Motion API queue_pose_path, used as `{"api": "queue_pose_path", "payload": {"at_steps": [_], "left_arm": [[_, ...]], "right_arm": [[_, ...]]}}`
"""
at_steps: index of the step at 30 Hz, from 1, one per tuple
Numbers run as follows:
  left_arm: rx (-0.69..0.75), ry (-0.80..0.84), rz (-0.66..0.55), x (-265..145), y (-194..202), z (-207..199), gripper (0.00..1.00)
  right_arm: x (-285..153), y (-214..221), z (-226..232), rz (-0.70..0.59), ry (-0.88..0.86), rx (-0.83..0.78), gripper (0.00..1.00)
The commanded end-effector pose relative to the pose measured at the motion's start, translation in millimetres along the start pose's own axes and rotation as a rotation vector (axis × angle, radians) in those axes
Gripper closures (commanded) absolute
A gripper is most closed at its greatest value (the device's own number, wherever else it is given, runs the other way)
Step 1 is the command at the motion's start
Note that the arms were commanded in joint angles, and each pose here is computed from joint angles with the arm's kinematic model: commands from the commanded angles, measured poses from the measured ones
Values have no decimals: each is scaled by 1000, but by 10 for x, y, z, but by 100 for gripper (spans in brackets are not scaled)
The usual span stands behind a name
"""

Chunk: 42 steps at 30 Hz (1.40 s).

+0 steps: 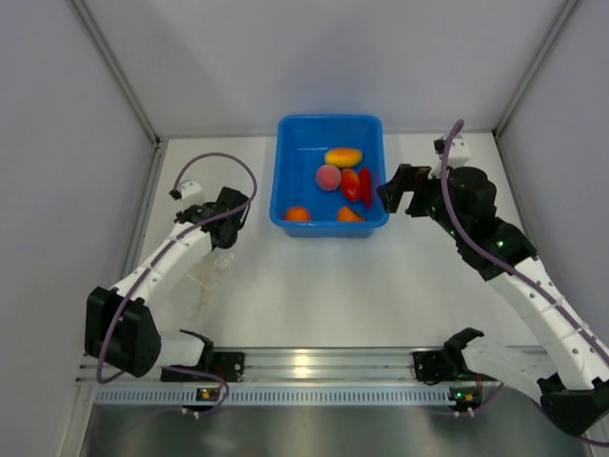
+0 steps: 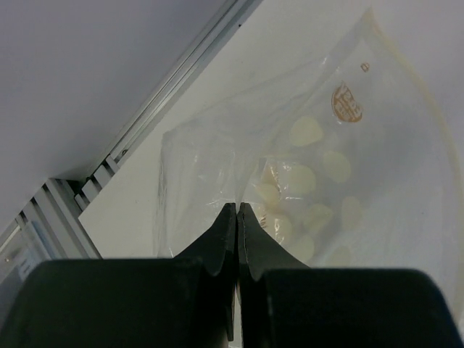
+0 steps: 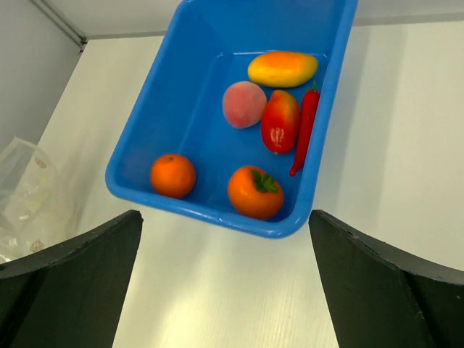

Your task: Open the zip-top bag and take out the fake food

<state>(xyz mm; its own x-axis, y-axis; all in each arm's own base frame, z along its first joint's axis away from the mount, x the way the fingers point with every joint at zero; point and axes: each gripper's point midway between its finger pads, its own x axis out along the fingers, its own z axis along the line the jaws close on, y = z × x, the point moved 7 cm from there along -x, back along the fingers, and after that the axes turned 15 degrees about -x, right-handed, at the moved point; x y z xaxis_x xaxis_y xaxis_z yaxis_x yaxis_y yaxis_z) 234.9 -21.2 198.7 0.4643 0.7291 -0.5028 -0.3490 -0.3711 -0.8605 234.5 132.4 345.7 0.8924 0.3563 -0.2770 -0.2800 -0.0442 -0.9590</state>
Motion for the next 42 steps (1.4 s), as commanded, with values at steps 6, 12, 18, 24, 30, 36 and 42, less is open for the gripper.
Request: {"api": "queue_pose_path", "payload": {"at_steps": [6,12,18,24,30,36,42], "left_arm": [[-103,97,113,302,-398,-361,58],[-165,232,97,57,-826,-400,2],[-211,450,80,-381,-1140,-145,2],[-277,687,-30,-918,-1336,487,2],[-286,842,-182,-1227,-1229,1151,2],[-284,849,-349,-1325,-1094,1706,2],[-297,844,-404,-1345,-966,1992,2]], "right_arm": [[-303,287,-138,75,52,-42,1],[-643,335,-290,68,139,-71,1],[-1023,281,-488,-8,275,-90,1],[-1424,351,-645,-76,354,-128,1],[-1651,475,-700,-67,363,-156,1],[-1766,565,-770,-9,405,-192,1],[-1891,613,-829,-40,435,-213,1]]}}
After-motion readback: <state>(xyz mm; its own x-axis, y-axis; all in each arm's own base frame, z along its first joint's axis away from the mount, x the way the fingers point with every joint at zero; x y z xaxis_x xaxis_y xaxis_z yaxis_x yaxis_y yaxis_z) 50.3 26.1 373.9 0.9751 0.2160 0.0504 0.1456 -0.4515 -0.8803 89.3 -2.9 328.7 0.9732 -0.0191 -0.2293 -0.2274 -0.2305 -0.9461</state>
